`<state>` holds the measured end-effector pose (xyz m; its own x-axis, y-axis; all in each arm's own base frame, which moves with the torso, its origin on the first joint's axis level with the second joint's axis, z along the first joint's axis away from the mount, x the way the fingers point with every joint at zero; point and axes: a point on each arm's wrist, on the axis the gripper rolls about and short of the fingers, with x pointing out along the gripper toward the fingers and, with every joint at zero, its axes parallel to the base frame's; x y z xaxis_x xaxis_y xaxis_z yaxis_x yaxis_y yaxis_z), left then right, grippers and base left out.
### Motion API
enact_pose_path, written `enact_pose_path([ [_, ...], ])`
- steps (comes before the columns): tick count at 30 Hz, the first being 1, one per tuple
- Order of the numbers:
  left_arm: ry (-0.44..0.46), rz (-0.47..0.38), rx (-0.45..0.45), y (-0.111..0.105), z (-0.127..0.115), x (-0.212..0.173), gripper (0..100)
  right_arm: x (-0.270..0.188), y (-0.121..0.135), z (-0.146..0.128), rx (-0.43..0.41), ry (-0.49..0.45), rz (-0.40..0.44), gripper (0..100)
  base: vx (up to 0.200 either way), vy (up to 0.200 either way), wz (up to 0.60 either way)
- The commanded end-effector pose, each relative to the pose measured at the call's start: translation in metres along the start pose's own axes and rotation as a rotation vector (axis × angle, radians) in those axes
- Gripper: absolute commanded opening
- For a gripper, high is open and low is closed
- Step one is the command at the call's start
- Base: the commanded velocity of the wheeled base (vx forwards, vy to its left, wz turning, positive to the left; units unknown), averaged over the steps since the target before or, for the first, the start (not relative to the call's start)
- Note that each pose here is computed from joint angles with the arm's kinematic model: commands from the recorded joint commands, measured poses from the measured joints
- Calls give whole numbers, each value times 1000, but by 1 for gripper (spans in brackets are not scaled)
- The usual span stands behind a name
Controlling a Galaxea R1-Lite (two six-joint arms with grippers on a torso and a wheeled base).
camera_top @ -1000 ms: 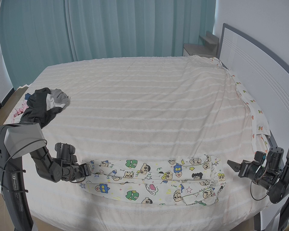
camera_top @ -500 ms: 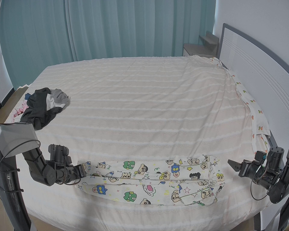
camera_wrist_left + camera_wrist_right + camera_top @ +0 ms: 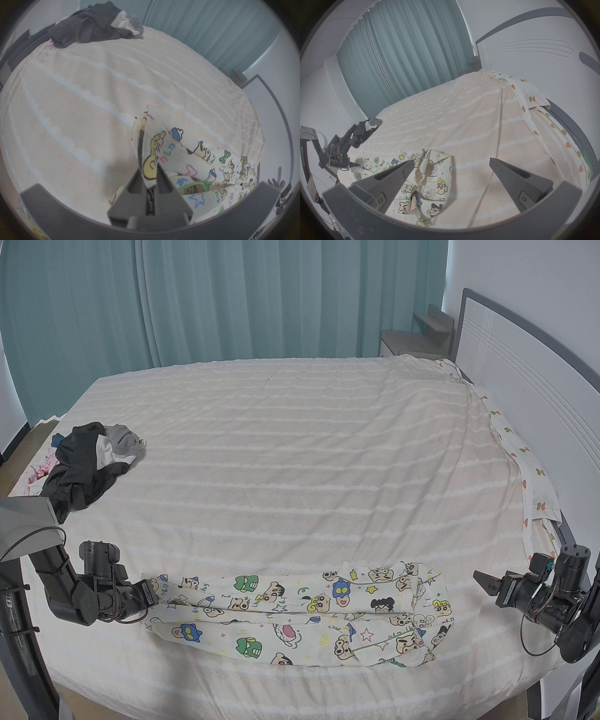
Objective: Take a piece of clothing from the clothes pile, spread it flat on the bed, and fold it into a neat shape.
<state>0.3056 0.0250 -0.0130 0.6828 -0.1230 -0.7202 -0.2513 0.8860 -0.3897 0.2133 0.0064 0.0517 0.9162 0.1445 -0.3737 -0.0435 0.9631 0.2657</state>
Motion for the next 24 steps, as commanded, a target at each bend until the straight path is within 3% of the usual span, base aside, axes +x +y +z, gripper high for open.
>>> enact_pose_path([
  [1, -12, -11, -54, 14, 5, -13, 0, -3, 0, -3, 2, 15, -3, 100, 0, 0, 0],
  [10, -101, -84, -204, 43, 31, -48, 0, -3, 0, -3, 2, 15, -3, 100, 0, 0, 0],
  [24, -116, -95, -346, 92, 28, -68, 0, -4, 1, -1, 5, 7, 1, 100, 0, 0, 0],
])
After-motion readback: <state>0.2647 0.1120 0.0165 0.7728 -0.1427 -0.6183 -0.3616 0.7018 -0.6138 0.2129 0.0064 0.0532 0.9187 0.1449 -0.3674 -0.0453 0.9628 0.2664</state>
